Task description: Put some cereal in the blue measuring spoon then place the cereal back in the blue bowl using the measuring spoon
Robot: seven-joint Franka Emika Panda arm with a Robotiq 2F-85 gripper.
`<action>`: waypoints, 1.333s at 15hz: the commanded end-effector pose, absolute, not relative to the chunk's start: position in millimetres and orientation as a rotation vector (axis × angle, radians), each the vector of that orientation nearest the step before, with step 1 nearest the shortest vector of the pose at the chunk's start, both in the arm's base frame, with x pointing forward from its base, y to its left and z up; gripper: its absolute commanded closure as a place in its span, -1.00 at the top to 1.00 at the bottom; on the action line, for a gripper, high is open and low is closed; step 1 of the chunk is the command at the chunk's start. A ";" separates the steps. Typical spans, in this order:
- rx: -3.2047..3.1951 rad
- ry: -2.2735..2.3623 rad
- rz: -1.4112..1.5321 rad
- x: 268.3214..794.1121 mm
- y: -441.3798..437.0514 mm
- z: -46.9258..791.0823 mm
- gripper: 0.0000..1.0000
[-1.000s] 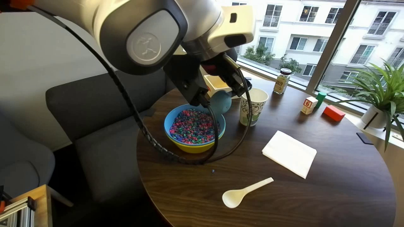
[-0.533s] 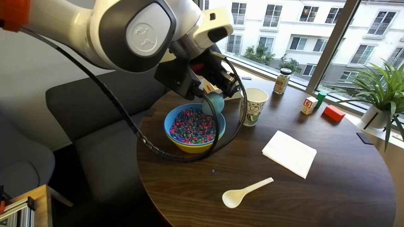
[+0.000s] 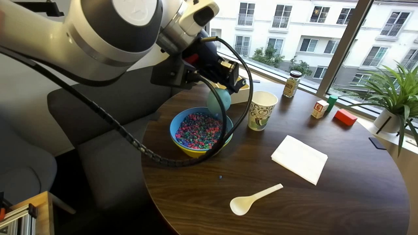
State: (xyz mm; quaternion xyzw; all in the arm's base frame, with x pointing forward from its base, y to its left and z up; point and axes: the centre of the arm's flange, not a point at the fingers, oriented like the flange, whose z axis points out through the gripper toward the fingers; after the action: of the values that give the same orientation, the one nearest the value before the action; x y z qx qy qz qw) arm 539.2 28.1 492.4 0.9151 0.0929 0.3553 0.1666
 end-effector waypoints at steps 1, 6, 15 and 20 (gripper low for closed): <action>2.519 0.269 1.014 519.5 36.9 484.0 -0.96; 2.414 0.313 1.051 514.8 43.2 480.9 -0.96; 2.373 0.313 1.083 517.1 46.1 476.4 -0.96; 2.537 0.167 1.108 524.3 29.4 482.2 -0.96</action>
State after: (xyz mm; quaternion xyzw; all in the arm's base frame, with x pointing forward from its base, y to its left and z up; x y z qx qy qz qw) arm 524.2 39.8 480.9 0.8836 0.0950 0.3971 0.2291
